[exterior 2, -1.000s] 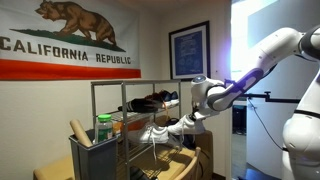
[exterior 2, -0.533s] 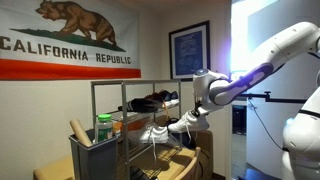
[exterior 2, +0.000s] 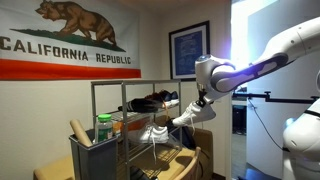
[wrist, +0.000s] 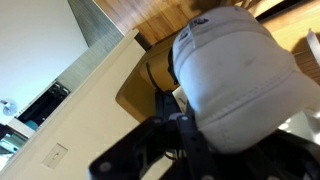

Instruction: Put the right side of the white shoe on the top shelf of the shoe rack

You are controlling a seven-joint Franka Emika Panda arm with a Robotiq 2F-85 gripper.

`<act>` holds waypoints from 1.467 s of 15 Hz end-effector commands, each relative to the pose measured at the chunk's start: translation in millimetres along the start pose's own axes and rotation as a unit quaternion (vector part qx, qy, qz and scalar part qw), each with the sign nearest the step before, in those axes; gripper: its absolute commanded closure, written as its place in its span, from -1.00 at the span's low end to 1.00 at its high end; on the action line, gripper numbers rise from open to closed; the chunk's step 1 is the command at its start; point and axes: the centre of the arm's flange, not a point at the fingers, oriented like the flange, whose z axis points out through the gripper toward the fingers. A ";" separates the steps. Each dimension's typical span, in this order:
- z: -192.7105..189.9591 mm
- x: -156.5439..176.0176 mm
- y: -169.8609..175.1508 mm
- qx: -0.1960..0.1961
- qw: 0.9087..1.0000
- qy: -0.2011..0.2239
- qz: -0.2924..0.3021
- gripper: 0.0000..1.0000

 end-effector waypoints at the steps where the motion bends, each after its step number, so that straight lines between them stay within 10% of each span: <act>1: -54.9 22.9 13.8 -0.001 1.000 0.021 -0.014 0.87; 22: -286.5 109.2 44.1 -0.048 0.993 0.109 0.025 0.87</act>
